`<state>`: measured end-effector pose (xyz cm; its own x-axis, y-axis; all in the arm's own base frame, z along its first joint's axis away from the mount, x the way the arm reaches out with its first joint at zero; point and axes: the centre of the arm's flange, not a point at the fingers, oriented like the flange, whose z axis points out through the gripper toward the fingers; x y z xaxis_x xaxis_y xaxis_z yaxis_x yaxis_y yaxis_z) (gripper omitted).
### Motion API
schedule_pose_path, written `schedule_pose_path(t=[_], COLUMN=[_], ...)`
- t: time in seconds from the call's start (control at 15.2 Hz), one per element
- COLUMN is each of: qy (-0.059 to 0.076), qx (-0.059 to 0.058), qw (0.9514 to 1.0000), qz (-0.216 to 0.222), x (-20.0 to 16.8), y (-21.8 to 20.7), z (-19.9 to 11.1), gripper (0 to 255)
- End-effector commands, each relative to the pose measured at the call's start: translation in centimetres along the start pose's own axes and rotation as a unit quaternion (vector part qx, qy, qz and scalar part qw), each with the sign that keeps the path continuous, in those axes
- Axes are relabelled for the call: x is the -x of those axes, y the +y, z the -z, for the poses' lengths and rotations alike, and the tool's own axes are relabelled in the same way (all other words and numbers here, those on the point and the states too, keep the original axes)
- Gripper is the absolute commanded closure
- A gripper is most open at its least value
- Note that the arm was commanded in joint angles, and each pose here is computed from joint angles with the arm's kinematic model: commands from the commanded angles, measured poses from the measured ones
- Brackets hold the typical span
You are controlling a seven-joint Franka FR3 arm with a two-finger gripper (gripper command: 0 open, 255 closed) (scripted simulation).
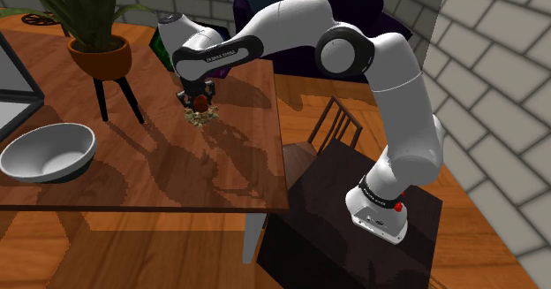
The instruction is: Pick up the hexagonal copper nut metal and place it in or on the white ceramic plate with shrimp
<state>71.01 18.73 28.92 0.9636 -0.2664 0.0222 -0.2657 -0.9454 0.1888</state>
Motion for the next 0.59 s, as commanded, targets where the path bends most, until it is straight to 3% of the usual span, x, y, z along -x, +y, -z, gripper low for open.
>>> schedule_pose_path(t=[0.0,0.33,0.53], qy=[0.0,0.0,0.0], qx=[0.0,0.0,0.0], qw=[1.0,1.0,1.0], qz=[0.0,0.0,0.0], x=[0.0,0.0,0.0], y=[0.0,0.0,0.0], z=[0.0,0.0,4.0], gripper=[0,0,0])
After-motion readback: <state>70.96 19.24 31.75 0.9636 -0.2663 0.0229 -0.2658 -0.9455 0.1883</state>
